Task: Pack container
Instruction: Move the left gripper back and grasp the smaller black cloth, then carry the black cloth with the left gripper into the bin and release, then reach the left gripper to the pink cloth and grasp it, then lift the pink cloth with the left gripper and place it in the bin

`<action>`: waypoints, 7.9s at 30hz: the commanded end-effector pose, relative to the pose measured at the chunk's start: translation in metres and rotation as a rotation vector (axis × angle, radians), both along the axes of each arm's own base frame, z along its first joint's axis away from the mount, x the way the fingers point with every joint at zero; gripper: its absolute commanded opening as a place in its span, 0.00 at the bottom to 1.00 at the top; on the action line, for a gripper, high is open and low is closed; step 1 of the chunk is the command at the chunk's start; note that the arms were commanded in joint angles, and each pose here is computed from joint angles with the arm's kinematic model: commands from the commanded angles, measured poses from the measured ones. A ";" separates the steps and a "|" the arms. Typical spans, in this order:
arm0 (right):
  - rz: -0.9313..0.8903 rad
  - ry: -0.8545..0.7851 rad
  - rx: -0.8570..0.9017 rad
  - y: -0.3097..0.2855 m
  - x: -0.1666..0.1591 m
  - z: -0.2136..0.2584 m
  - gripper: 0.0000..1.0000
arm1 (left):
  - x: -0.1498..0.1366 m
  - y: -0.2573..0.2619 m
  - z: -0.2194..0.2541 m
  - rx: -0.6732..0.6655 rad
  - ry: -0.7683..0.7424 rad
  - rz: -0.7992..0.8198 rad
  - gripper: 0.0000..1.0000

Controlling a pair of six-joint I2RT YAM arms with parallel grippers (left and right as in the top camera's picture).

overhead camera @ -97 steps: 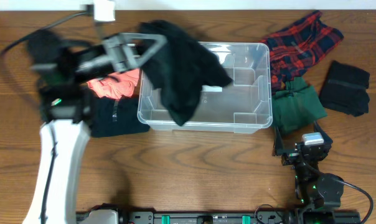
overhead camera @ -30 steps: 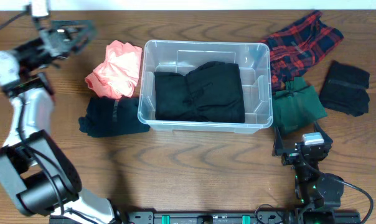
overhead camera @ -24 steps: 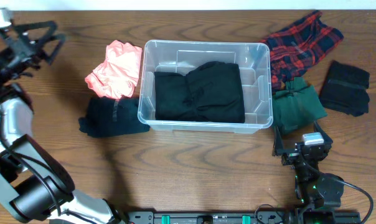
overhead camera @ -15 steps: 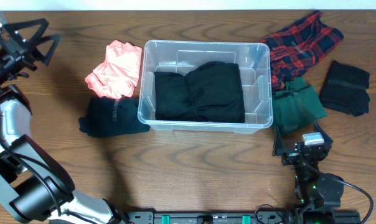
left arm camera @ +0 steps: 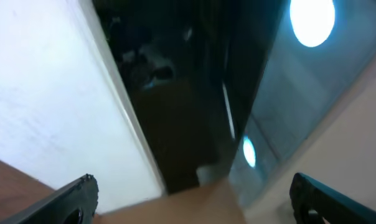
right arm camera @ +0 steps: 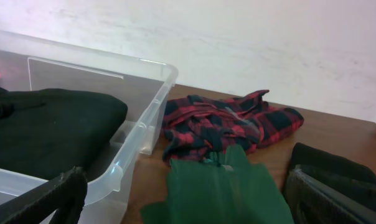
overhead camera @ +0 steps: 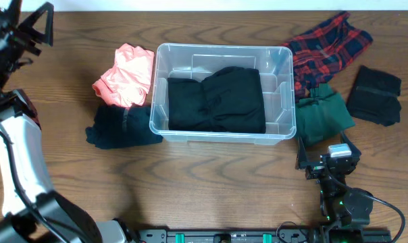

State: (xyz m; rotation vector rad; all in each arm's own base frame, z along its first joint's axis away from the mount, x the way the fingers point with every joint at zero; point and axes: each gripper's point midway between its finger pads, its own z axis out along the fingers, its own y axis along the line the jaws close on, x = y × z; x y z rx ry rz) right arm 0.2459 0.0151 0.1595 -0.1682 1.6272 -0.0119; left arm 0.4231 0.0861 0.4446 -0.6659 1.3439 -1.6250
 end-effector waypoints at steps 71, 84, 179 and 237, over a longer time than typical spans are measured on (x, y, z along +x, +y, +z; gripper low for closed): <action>-0.016 0.000 -0.011 -0.004 0.000 -0.001 0.99 | -0.118 -0.032 -0.426 0.610 1.386 -0.109 0.13; -0.016 0.000 -0.011 -0.004 0.000 -0.001 0.99 | -0.078 -0.054 -0.184 0.787 0.736 0.070 0.13; -0.016 0.000 -0.010 -0.004 0.000 -0.001 0.99 | 0.028 -0.005 -0.317 0.862 0.881 -0.239 0.98; -0.016 0.000 -0.011 -0.004 0.000 -0.001 0.99 | -0.020 -0.099 -0.141 0.964 0.537 -0.142 0.06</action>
